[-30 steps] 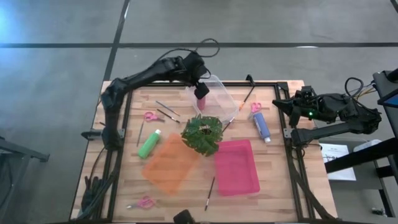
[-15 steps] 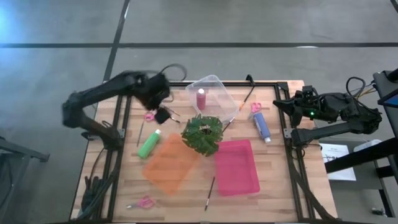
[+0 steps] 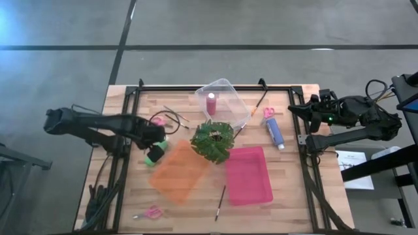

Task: Pick & Place Paint Supplies
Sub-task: Put the green acrylic craft paint bottle into the transparent bin

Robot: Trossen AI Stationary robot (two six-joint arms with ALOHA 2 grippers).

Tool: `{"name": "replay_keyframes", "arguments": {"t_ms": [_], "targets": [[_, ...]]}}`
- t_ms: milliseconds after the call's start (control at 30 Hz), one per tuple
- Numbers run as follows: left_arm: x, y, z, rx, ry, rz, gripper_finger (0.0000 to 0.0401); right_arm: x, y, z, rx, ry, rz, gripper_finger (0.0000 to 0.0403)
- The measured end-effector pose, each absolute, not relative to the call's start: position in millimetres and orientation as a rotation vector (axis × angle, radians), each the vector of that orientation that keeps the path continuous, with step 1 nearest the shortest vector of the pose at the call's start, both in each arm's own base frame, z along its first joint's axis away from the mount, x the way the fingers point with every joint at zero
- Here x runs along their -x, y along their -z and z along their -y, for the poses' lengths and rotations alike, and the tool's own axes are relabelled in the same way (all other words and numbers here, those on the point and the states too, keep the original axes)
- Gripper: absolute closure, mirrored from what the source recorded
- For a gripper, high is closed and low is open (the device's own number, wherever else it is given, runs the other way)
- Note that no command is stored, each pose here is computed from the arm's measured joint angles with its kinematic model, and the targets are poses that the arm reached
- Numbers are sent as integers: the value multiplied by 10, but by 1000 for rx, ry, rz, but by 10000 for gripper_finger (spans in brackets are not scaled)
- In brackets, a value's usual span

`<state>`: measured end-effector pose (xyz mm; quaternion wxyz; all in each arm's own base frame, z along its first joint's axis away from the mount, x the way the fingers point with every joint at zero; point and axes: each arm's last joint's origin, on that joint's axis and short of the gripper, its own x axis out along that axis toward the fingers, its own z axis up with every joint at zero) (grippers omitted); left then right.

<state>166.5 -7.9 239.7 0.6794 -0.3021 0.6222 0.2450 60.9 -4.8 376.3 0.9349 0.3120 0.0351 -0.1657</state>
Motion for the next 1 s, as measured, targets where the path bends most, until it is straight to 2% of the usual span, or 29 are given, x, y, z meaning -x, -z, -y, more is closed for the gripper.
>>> {"name": "replay_keyframes", "arguments": {"t_ms": [233, 467, 833, 1000], "targets": [[-1647, -2105, 94, 747, -517, -1384, 112, -612, -3762, 47, -640, 336, -74, 394], [-1565, -1903, 80, 730, -592, -1417, 116, -612, -3762, 47, -639, 335, -74, 394], [-1540, -1711, 80, 748, -584, -1393, 174, -611, -3762, 47, -637, 336, -74, 394], [-1527, -1684, 79, 748, -586, -1394, 183, -612, -3763, 47, -637, 336, -74, 394]]}}
